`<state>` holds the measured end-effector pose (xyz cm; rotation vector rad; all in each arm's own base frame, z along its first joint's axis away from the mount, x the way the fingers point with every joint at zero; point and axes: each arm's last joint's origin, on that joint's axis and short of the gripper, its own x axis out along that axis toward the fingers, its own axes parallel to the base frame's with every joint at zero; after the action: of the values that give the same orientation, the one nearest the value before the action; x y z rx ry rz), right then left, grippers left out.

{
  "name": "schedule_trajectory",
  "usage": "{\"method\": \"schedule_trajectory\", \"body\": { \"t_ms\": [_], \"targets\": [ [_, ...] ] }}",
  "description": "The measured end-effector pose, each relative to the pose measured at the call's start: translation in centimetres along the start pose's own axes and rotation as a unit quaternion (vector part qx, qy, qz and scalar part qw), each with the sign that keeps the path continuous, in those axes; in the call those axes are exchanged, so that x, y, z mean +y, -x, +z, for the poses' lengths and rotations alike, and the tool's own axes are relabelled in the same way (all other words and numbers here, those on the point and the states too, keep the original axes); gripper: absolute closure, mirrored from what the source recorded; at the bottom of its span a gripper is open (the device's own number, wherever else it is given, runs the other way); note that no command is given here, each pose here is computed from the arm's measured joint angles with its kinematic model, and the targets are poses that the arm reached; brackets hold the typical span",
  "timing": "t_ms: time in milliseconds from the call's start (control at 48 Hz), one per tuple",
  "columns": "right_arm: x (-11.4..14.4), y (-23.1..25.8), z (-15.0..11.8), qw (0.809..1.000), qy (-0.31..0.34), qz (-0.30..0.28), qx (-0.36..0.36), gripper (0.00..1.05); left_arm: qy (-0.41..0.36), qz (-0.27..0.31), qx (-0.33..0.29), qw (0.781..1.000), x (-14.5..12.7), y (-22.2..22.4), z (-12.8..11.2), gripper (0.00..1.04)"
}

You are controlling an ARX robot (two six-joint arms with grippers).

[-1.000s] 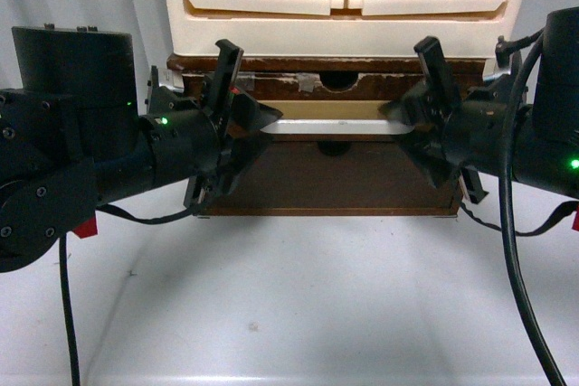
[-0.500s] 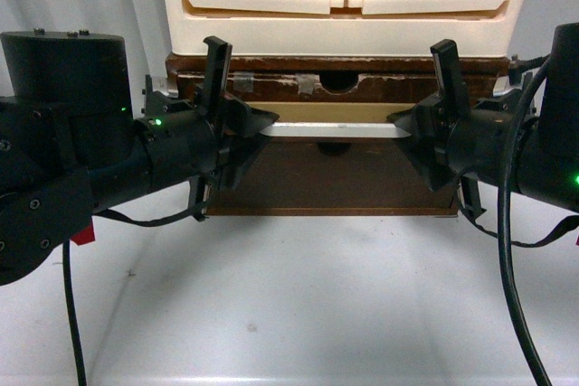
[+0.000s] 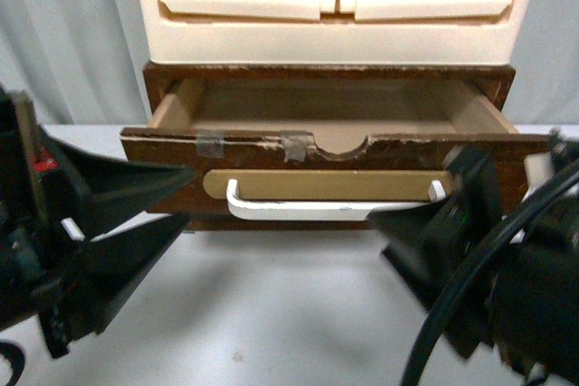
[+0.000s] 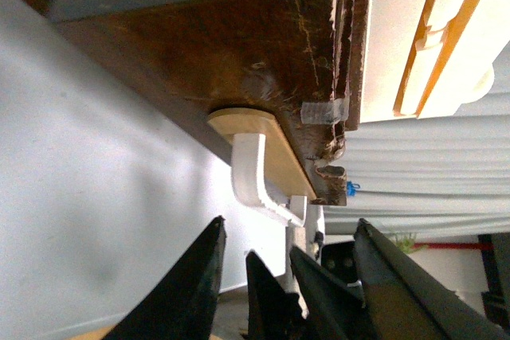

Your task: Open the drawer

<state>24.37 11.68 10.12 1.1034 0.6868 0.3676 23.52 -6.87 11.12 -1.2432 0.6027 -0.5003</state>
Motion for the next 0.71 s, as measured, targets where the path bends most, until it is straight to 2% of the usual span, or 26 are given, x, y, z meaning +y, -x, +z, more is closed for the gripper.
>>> {"method": "schedule_trajectory", "body": {
  "t_ms": [21, 62, 104, 125, 146, 167, 188, 208, 229, 250, 271, 333, 417, 458, 708],
  "targets": [
    [0.4, 0.5, -0.7, 1.000, 0.017, 0.002, 0.016, 0.52, -0.001, 0.007, -0.002, 1.000, 0.0, 1.1, -0.5, 0.47],
    [1.1, 1.3, -0.1, 0.999, 0.034, -0.012, 0.010, 0.32, -0.001, 0.031, 0.002, 1.000, 0.0, 2.7, -1.0, 0.28],
    [1.9, 1.9, 0.3, 0.998, 0.055, 0.010, -0.004, 0.12, -0.029, 0.036, -0.017, 0.999, -1.0, 5.0, -0.7, 0.08],
    [1.7, 1.9, 0.3, 0.997, 0.068, 0.007, -0.023, 0.05, -0.050, 0.025, -0.025, 0.998, -1.7, 6.0, -0.8, 0.06],
    [1.1, 1.8, -0.3, 0.984, 0.141, 0.002, -0.111, 0.13, -0.090, 0.008, -0.059, 0.994, -2.3, 6.1, -0.6, 0.10],
    [-0.2, 3.1, -0.6, 0.954, 0.234, -0.057, -0.180, 0.24, -0.197, 0.013, -0.149, 0.969, -2.5, 6.0, -1.2, 0.20],
    [-1.0, 4.8, -0.1, 0.915, 0.303, -0.118, -0.237, 0.34, -0.273, 0.069, -0.206, 0.937, -1.8, 6.8, -1.5, 0.29],
    [-0.9, 6.7, 1.2, 0.868, 0.367, -0.166, -0.289, 0.45, -0.356, 0.147, -0.267, 0.884, -1.5, 7.9, -1.1, 0.40],
    [-0.3, 7.8, 1.8, 0.836, 0.416, -0.175, -0.311, 0.54, -0.433, 0.190, -0.301, 0.828, -2.1, 8.8, -0.6, 0.51],
    [0.1, 8.8, 1.9, 0.815, 0.459, -0.165, -0.311, 0.65, -0.482, 0.201, -0.294, 0.800, -2.5, 9.1, -0.6, 0.60],
    [0.1, 9.8, 1.9, 0.803, 0.483, -0.163, -0.309, 0.76, -0.517, 0.210, -0.280, 0.781, -2.7, 9.5, -0.7, 0.71],
    [-0.1, 10.8, 2.1, 0.795, 0.492, -0.173, -0.310, 0.86, -0.537, 0.223, -0.279, 0.764, -2.9, 10.0, -0.6, 0.82],
    [-0.1, 11.9, 2.2, 0.789, 0.500, -0.178, -0.311, 1.03, -0.550, 0.229, -0.276, 0.754, -3.3, 10.7, -0.7, 1.00],
    [-0.1, 12.3, 2.2, 0.787, 0.503, -0.177, -0.310, 1.03, -0.551, 0.232, -0.270, 0.755, -3.3, 10.9, -0.8, 1.03],
    [0.2, 14.1, 2.3, 0.784, 0.507, -0.173, -0.314, 1.03, -0.559, 0.231, -0.280, 0.746, -3.8, 12.8, -0.6, 1.03]
  ]
}}
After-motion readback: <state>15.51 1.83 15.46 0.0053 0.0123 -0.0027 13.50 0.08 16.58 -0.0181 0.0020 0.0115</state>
